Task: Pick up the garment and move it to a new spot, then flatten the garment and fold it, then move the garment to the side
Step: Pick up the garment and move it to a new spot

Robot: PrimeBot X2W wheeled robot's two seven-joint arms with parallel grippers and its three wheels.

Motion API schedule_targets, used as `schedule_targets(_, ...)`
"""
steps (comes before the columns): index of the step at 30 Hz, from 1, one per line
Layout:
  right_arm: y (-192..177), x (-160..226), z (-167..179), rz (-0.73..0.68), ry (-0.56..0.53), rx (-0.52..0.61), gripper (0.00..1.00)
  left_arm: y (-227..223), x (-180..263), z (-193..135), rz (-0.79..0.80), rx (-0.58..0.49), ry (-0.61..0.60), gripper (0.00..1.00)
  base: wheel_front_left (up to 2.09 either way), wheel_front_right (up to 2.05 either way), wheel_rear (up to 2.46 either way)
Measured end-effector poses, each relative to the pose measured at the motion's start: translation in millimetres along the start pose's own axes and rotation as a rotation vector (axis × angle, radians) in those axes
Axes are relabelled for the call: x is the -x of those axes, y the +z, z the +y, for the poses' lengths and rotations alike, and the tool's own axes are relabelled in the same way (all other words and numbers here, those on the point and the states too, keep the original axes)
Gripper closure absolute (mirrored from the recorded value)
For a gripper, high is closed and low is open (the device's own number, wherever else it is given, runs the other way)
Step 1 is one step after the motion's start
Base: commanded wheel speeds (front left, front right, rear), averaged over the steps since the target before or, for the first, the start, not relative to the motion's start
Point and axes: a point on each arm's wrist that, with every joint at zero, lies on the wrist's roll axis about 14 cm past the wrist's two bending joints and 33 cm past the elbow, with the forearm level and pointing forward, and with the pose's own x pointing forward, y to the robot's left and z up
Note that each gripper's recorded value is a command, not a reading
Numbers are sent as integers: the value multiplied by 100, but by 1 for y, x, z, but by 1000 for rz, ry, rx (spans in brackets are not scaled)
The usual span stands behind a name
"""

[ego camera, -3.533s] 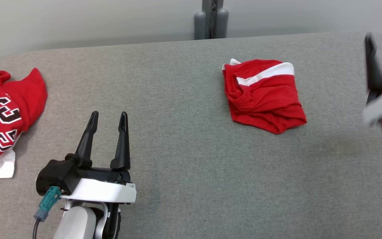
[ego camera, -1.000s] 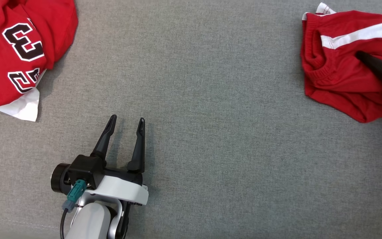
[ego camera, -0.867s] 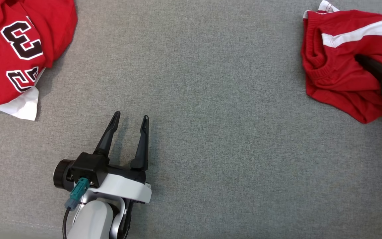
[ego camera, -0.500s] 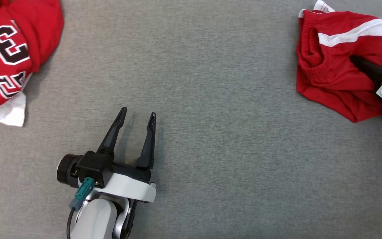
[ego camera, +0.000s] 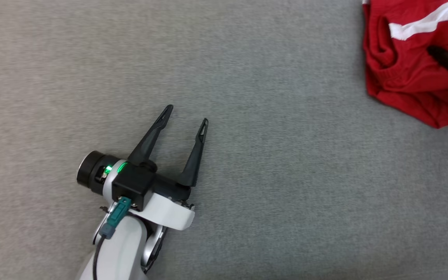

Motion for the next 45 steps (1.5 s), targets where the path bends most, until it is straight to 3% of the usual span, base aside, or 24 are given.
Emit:
schedule_targets(8,-7,24,-65,15,-179,92,100,-19,-24,-53,5,15,-197,0,0,0,0)
schedule_targets(18,-1,56,-131,24,-394,271,100,-29,-36,-68,-6,37,-265,0,0,0,0)
schedule_targets(29,38,45,-147,-41,-475,520,100,-32,-40,-61,-14,49,-242,0,0,0,0)
schedule_targets(35,37,38,-154,-14,-501,553,100,-32,-40,-57,-16,55,-228,0,0,0,0)
schedule_targets(36,38,38,-156,-15,-510,549,71,-32,-40,-57,-16,56,-228,0,0,0,0)
schedule_targets(37,39,38,-158,-14,-519,552,57,-32,-40,-57,-16,57,-226,0,0,0,0)
schedule_targets(38,40,38,-159,-17,-524,553,0,-32,-40,-56,-16,57,-225,0,0,0,0)
schedule_targets(45,50,39,-152,-51,-521,569,0,-29,-39,-57,-14,51,-223,0,0,0,0)
